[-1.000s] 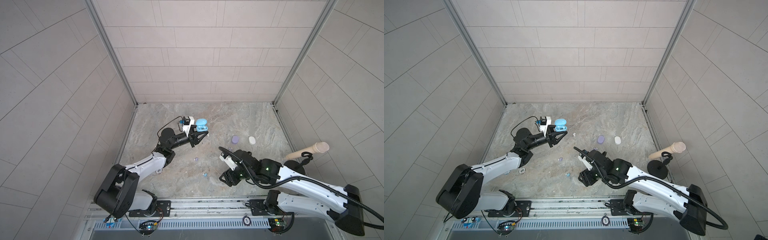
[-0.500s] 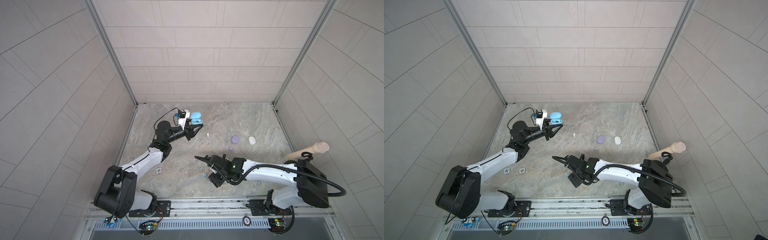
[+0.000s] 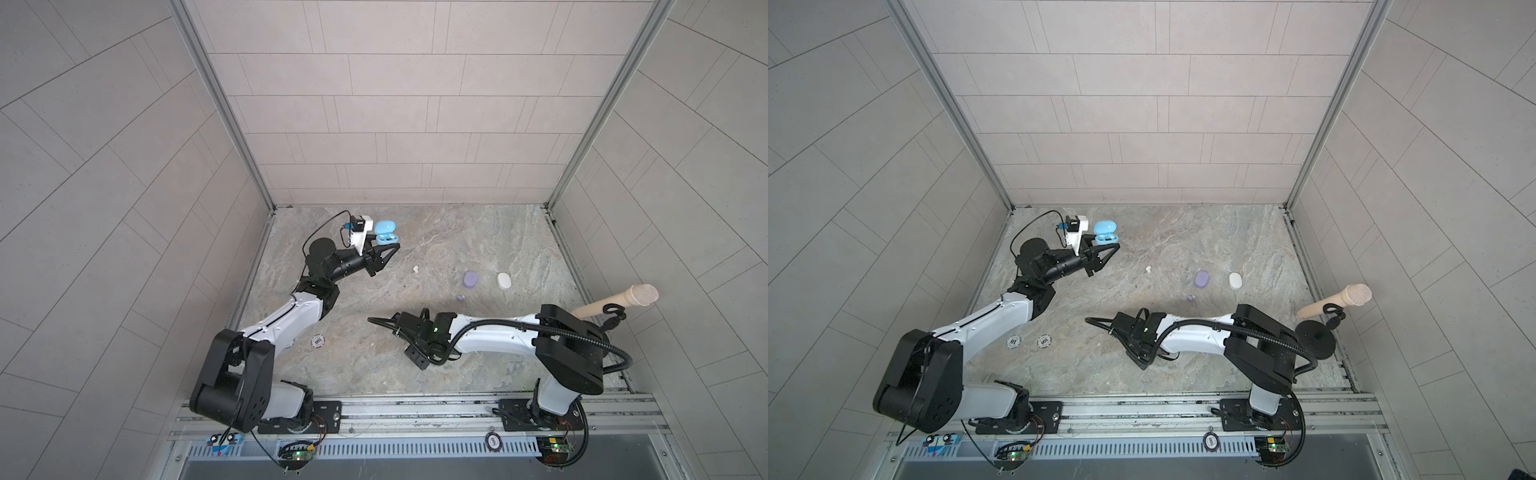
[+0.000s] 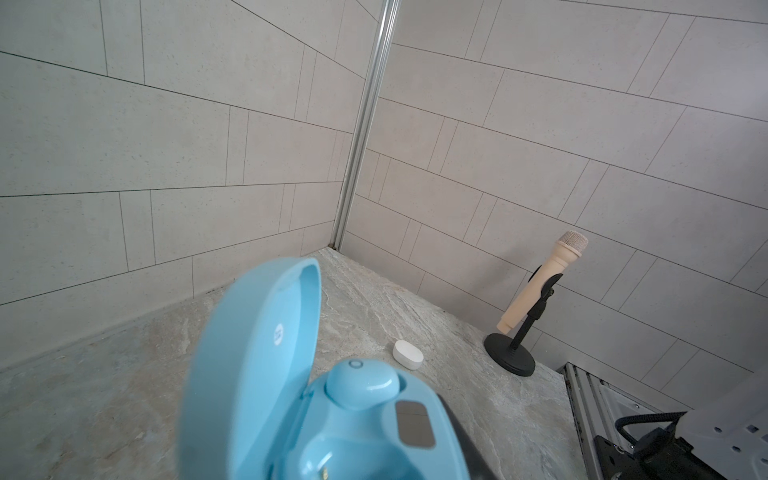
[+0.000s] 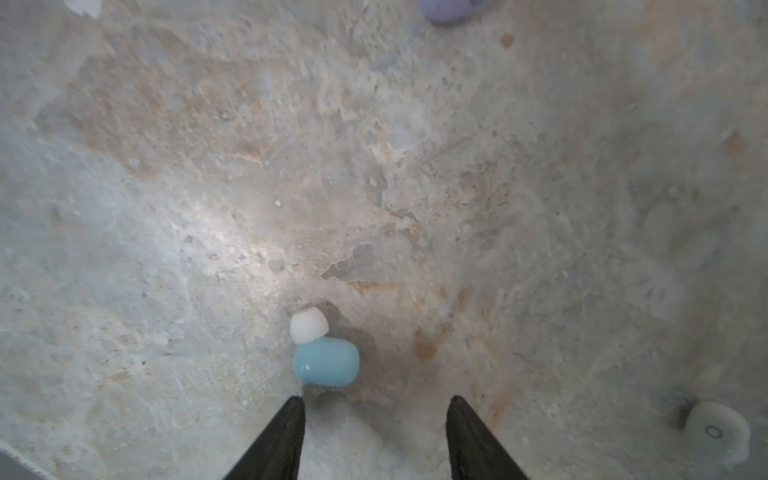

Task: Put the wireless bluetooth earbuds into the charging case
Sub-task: 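Open the right gripper and withdraw it from the case toward the table, then move the right gripper over the second light-blue earbud on the table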

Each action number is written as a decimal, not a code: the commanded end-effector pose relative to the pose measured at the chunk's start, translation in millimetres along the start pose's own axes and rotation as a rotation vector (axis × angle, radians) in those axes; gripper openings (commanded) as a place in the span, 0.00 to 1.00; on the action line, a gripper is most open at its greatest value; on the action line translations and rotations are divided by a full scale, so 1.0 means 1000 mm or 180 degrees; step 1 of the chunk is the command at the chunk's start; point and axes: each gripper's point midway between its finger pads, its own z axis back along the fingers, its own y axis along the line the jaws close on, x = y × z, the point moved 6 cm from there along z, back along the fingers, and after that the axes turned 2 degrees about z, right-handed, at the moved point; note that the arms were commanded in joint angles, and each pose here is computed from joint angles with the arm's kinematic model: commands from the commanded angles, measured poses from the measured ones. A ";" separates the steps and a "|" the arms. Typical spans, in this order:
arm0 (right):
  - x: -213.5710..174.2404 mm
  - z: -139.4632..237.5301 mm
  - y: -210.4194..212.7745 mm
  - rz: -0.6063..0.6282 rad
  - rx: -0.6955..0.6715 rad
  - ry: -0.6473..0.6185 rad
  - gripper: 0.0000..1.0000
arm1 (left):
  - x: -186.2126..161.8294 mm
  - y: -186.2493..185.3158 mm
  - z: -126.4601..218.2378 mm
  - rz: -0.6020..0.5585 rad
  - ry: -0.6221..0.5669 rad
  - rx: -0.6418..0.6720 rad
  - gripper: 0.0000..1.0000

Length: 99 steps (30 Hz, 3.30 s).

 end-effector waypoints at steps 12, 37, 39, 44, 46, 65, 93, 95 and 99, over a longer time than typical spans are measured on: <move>0.013 -0.002 -0.007 -0.0041 -0.0332 -0.0029 0.56 | 0.014 0.002 0.002 -0.0042 -0.0166 -0.0123 0.00; 0.021 0.020 0.002 -0.0954 0.0835 -0.0034 0.56 | 0.015 -0.003 0.008 0.0002 -0.0149 -0.0100 0.00; 0.021 0.018 0.005 -0.1115 0.0987 -0.0055 0.56 | 0.012 -0.004 0.010 0.0020 -0.0129 -0.0071 0.00; 0.025 0.008 0.010 -0.1435 0.1248 -0.0041 0.57 | 0.007 -0.006 0.014 0.0075 -0.0061 -0.0042 0.00; 0.025 0.002 0.012 -0.1528 0.1252 0.0017 0.58 | 0.008 -0.008 0.016 0.0071 -0.0062 -0.0034 0.00; 0.045 0.000 0.015 -0.1818 0.1375 -0.0028 0.62 | 0.011 -0.012 0.019 0.0015 0.0009 -0.0030 0.00; 0.019 0.029 0.042 -0.1331 0.0936 0.0236 0.61 | 0.017 -0.007 0.022 0.0083 -0.0018 0.0010 0.00; 0.018 0.028 0.045 -0.1328 0.0962 0.0214 0.57 | 0.017 -0.004 0.022 0.0097 -0.0021 0.0026 0.00; 0.019 0.017 0.051 -0.1363 0.1066 0.0228 0.51 | 0.017 -0.002 0.022 0.0121 -0.0023 0.0040 0.00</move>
